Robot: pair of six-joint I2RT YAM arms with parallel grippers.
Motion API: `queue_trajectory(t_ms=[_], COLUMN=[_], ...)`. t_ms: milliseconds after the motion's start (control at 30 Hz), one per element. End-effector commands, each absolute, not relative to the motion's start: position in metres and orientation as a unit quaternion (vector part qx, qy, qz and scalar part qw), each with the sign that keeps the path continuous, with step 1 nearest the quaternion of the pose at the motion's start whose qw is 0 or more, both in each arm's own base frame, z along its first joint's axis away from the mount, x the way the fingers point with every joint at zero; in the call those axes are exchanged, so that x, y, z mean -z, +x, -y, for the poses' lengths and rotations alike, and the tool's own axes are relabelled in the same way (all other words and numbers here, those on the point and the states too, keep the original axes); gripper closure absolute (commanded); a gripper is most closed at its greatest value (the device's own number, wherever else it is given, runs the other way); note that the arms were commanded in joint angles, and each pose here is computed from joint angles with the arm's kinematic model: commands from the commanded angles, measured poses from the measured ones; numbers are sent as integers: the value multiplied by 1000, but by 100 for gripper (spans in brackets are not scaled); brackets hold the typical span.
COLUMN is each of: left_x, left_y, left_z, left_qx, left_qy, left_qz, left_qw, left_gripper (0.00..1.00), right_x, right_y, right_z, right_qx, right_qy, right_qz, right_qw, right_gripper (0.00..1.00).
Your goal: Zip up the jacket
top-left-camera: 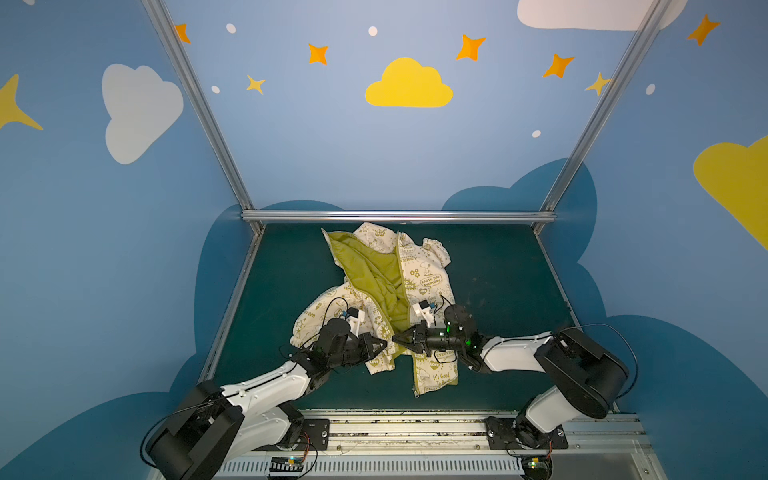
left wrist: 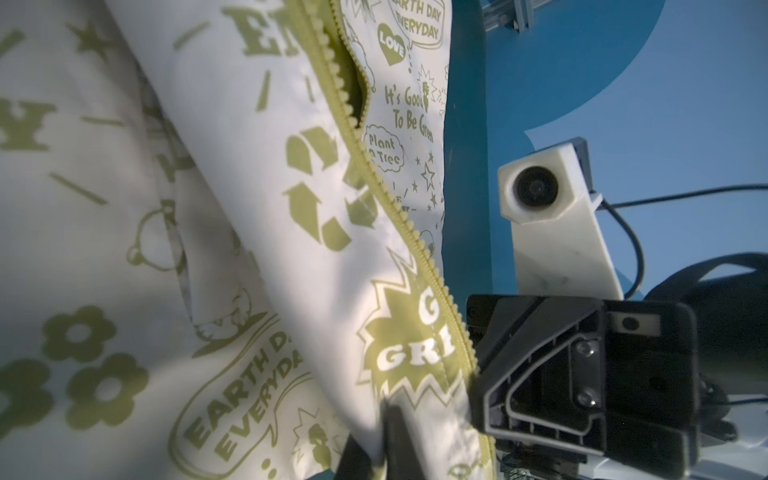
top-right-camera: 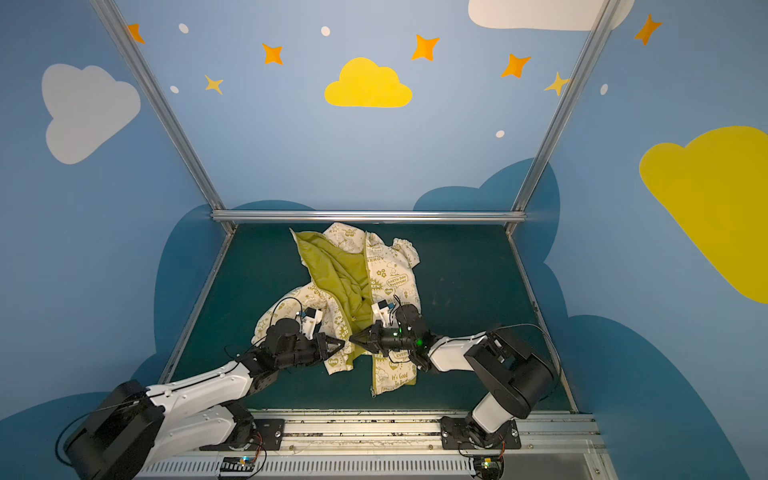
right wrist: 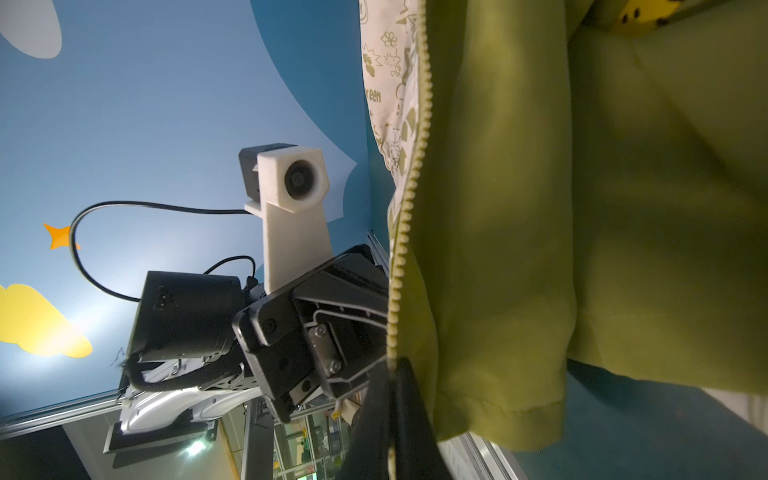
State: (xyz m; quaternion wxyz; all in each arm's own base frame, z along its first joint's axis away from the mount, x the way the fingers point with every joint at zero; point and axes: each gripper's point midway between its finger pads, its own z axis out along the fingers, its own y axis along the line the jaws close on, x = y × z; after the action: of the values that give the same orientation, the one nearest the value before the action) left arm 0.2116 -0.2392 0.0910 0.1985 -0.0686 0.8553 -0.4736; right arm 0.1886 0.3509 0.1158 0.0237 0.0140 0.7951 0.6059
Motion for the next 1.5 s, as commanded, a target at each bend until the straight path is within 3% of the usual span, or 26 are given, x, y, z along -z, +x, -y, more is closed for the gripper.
queue_trajectory(t_ms=[0,33,100,333,500,767,1067,1467], left_x=[-99,-104,-110,-153,-168,-178,-192,-197], left_y=[212,213,211,202,195,190,191,191], left_z=[232,229,222,220,215,192,184,185], left_qx=[464,460,449,545,551,534,572,594], left_qy=[-63,-63,-74,-139,-160,-182,-217,-233], left_qz=[-855,-855,-859,-793,-780,-771,-723,-704], left_qw=[222,229,234,234,248,295,322,311], left_gripper=[55,46,37,27,21,15,11,8], right_x=[-117,-118,-121,-133,-144,-150,-159,-171], right_y=[187,186,188,193,201,203,211,214], right_z=[-355,-356,-357,-363,-374,-385,-386,-384], right_qx=[-610,-611,-614,-629,-650,-658,-658,-656], right_qy=[3,2,0,-8,-12,-14,-5,-9], right_qz=[-792,-791,-789,-776,-758,-750,-744,-740], right_qw=[23,23,25,47,55,69,110,150], right_gripper=[100,100,100,100,100,100,100,100])
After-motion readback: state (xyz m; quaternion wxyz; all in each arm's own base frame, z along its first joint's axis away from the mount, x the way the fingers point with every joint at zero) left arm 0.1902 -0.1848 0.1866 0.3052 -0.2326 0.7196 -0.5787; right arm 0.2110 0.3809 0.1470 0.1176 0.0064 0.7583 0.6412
